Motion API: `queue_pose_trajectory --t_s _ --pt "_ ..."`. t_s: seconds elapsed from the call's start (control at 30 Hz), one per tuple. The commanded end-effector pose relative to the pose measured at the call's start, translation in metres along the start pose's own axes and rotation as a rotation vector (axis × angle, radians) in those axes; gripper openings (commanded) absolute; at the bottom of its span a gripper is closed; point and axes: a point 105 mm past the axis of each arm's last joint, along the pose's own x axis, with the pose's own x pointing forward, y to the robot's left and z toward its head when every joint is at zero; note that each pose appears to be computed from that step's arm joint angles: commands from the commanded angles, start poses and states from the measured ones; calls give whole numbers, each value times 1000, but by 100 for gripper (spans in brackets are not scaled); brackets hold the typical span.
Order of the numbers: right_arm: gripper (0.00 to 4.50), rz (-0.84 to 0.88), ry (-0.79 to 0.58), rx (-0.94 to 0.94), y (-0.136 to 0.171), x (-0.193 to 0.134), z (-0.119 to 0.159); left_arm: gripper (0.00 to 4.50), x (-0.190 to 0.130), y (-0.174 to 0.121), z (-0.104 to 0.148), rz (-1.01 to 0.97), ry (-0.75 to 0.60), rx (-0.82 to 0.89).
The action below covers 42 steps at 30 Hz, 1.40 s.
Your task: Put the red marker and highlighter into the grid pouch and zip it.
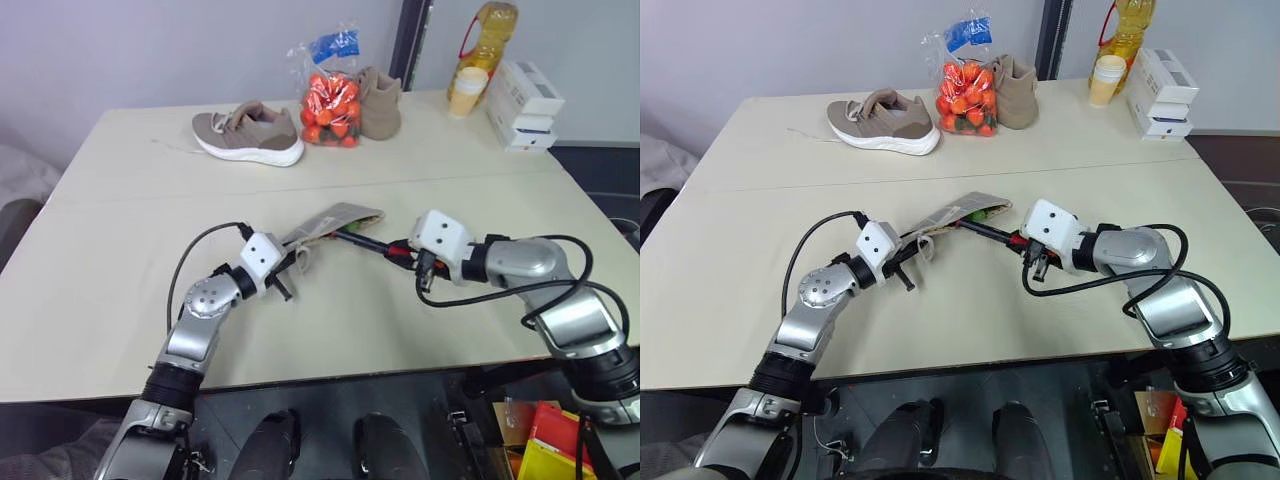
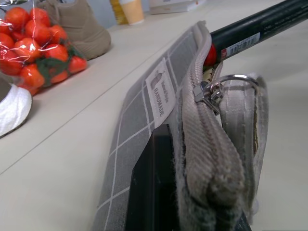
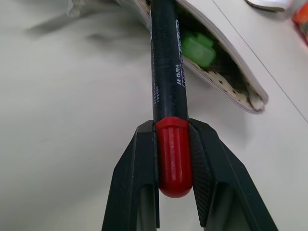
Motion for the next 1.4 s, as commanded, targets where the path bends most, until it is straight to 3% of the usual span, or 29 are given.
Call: queue_pose_trajectory --t_s 0.03,0.33,0.53,0.6,0.63,0.8,0.83,1.13,1.4 --pt "32 3 0 -134 -4 -4 21 0 1 -9 17 -64 -53 71" --pt "32 -14 128 -286 -14 10 17 0 4 -32 34 -214 -92 115" --pt "32 13 80 -356 -8 22 31 0 5 -38 36 -244 -90 113" --pt "139 22 57 -345 -6 24 36 0 5 -39 36 -245 -89 111" --pt "164 23 46 -333 -6 25 38 0 5 -39 36 -245 -87 110" --pt "434 -18 36 -324 -12 18 41 0 4 -32 33 -217 -77 95" --pt "446 -26 32 -322 -14 15 42 0 4 -31 33 -211 -77 92" --pt "446 -107 -21 -85 -32 -27 34 0 8 -10 35 -90 -98 -13" --pt "446 -122 -99 89 -19 -25 28 0 28 7 43 59 -169 -227"
